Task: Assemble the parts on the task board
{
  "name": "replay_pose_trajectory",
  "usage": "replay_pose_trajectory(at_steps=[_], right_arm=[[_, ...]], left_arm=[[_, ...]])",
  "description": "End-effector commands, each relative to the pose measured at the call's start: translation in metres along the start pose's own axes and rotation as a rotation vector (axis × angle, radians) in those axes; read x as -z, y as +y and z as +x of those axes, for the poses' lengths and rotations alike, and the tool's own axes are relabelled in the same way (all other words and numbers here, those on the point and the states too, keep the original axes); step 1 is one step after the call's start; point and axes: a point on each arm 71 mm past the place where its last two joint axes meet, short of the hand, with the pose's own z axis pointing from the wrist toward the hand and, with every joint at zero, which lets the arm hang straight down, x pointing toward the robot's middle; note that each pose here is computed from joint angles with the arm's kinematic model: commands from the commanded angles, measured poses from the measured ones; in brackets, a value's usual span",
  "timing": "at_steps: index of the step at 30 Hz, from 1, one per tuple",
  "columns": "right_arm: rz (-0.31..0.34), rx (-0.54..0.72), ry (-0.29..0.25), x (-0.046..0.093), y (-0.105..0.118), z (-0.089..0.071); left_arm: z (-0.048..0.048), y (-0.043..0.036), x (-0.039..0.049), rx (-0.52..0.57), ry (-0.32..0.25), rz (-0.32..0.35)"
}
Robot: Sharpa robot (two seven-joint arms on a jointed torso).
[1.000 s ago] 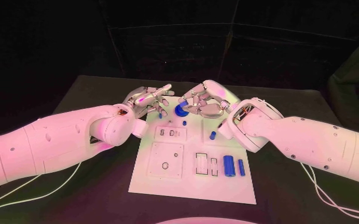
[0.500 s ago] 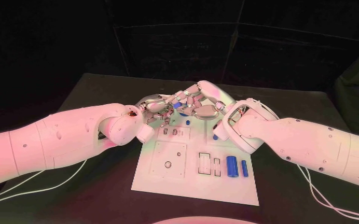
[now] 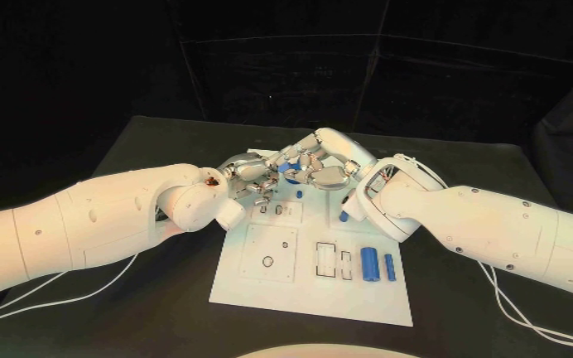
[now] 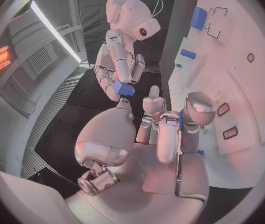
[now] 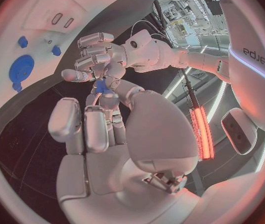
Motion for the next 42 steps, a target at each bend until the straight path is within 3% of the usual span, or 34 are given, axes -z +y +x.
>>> replay_pose_trajectory(at_steps=[1, 30, 42], right_arm=[[-0.009, 0.021, 0.023, 0.001, 0.0003, -0.0001], [0.02, 0.082, 0.066, 0.0049, -0.0077, -0.0009], [0.024, 0.089, 0.054, 0.0062, -0.0092, -0.0029]], left_arm=[[0.0017, -0.0027, 0.0004, 0.022, 0.02, 0.021], [0.0034, -0.0052, 0.0022, 0.071, 0.032, 0.054], [0.0022, -0.0049, 0.0025, 0.073, 0.032, 0.052]])
